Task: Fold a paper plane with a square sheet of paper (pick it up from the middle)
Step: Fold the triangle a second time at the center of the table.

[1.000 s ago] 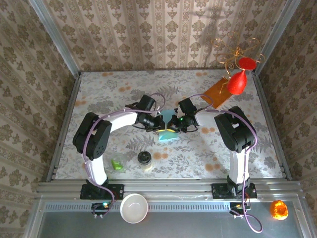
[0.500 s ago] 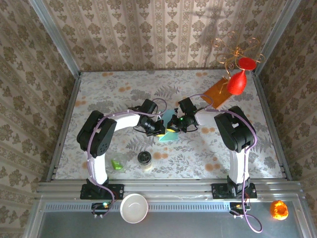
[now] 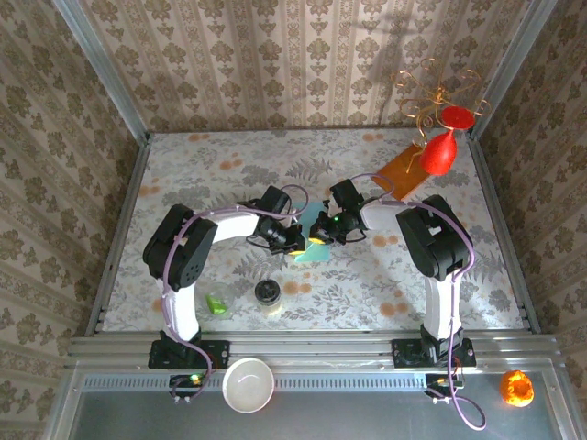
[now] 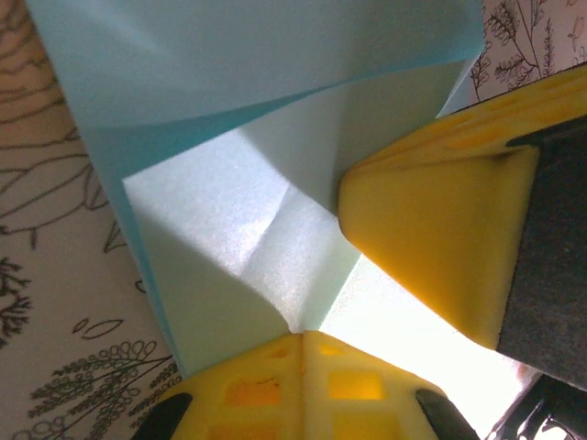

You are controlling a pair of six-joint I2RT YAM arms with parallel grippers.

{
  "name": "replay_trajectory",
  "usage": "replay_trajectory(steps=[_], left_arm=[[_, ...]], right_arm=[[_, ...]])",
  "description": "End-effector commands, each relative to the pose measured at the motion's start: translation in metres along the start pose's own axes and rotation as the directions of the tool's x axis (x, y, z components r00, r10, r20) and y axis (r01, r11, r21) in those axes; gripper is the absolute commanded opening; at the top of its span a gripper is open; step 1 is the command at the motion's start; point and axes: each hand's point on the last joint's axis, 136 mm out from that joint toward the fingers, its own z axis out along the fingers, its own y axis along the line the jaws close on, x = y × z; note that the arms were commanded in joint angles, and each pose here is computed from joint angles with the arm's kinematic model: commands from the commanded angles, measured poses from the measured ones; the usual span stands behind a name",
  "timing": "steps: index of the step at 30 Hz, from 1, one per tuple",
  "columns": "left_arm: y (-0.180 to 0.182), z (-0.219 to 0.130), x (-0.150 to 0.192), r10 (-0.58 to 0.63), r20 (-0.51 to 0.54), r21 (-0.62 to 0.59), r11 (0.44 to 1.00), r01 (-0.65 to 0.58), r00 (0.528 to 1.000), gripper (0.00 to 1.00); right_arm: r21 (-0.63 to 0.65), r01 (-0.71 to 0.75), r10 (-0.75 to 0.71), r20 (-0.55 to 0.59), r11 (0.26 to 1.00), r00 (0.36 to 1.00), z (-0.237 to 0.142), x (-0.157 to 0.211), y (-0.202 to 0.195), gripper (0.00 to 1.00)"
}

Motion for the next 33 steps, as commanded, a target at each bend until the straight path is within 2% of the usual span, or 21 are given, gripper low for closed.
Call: replay_trajectory(steps=[1,8,14,16,19,21,24,33], left_arm=[[0.026,0.004,0.043,-0.038,-0.114,-0.098,0.995,0.027,0.993,0.00],[0.041,-0.009,0.071,-0.026,-0.181,-0.160,0.987,-0.003,0.983,0.00],[0.041,-0.021,0.073,-0.005,-0.192,-0.176,0.984,-0.029,0.981,0.00],[0.034,-0.030,0.062,0.005,-0.148,-0.151,0.988,-0.028,0.989,0.00],[0.002,-0.052,0.031,0.066,0.026,-0.052,0.997,-0.065,0.997,0.00],[-0.012,-0.061,0.016,0.087,0.106,-0.021,0.996,-0.085,0.991,0.00],[-0.017,-0.054,0.005,0.064,0.136,0.005,0.998,-0.065,0.989,0.00],[-0.004,-0.012,0.005,0.004,0.052,-0.032,0.999,-0.003,0.999,0.00]], right_arm=[[0.241,-0.126,0.145,-0.063,0.962,0.987,0.020,0.029,-0.074,0.03],[0.255,-0.134,0.155,-0.063,0.958,0.986,0.021,0.029,-0.078,0.03],[0.255,-0.136,0.156,-0.062,0.957,0.986,0.020,0.028,-0.078,0.03],[0.250,-0.131,0.150,-0.059,0.959,0.987,0.019,0.027,-0.077,0.03],[0.229,-0.123,0.139,-0.057,0.966,0.989,0.018,0.026,-0.072,0.03],[0.219,-0.118,0.133,-0.054,0.968,0.990,0.017,0.025,-0.069,0.03],[0.206,-0.115,0.128,-0.051,0.972,0.990,0.017,0.023,-0.065,0.03],[0.167,-0.103,0.112,-0.043,0.981,0.993,0.016,0.017,-0.052,0.03]])
